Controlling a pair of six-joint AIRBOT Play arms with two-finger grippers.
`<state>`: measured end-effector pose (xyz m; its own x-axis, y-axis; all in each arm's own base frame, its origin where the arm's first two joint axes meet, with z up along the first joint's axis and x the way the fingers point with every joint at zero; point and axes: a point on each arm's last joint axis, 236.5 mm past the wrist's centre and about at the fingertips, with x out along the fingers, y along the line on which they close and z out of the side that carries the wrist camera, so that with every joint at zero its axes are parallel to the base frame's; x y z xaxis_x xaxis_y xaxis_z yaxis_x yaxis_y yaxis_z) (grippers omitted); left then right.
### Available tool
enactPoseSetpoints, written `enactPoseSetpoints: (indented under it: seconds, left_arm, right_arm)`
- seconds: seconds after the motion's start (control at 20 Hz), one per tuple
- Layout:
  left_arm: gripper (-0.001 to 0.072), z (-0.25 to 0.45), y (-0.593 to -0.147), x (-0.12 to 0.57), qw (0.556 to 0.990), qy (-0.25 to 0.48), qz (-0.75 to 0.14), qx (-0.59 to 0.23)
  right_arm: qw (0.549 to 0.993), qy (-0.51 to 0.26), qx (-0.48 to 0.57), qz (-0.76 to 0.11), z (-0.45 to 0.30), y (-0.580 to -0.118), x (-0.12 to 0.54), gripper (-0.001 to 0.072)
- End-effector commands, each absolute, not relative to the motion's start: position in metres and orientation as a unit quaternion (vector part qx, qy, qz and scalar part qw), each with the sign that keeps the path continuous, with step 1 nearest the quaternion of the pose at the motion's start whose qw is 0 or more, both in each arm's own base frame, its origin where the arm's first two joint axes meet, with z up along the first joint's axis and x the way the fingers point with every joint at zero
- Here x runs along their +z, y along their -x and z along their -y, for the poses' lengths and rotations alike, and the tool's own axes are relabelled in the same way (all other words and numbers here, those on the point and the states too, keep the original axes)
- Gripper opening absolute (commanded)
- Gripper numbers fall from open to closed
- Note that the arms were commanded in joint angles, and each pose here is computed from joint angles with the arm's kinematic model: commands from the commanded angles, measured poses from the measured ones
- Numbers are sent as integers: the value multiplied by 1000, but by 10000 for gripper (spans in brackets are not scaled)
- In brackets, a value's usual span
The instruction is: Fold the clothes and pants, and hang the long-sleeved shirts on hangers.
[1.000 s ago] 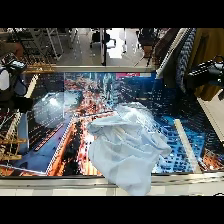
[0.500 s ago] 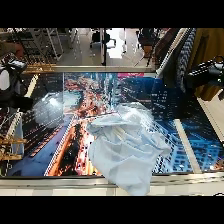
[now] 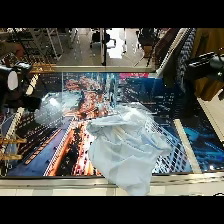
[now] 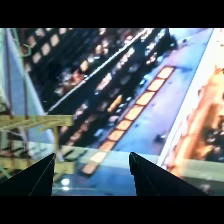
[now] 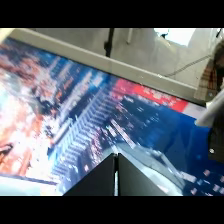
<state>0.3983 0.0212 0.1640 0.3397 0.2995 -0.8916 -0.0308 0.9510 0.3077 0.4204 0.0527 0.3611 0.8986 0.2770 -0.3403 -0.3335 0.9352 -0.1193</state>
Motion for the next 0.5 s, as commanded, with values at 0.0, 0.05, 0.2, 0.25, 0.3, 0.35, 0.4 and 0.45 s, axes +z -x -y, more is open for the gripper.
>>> enactPoseSetpoints:
  seconds: [0.0, 0.05, 0.2, 0.25, 0.3, 0.35, 0.4, 0.45]
  left_arm:
    - [467, 3, -400, 145, 807, -40, -581, 95]
    - [467, 11, -400, 140, 804, -32, -588, 82]
    - [470, 40, -400, 131, 798, -21, -601, 17]
    - [484, 51, -401, 129, 799, -14, -601, -7]
    - [558, 61, -401, 126, 798, -3, -602, -26]
    - [670, 72, -399, 120, 793, 2, -607, -50]
    - [706, 86, -396, 112, 786, 7, -613, -83]
    - [698, 104, -392, 103, 777, 4, -615, -135]
  right_arm:
    - [968, 43, 200, -148, -76, -415, 370, 27]
    - [964, 38, 210, -157, -80, -413, 366, 27]
    - [955, 46, 220, -195, -82, -404, 348, 30]
    - [951, 55, 218, -211, -80, -402, 340, 30]
    - [946, 65, 215, -234, -77, -397, 330, 30]
    - [937, 62, 213, -268, -74, -390, 316, 56]
    - [923, 46, 212, -317, -73, -380, 295, 216]
    - [902, 32, 217, -371, -74, -367, 269, 314]
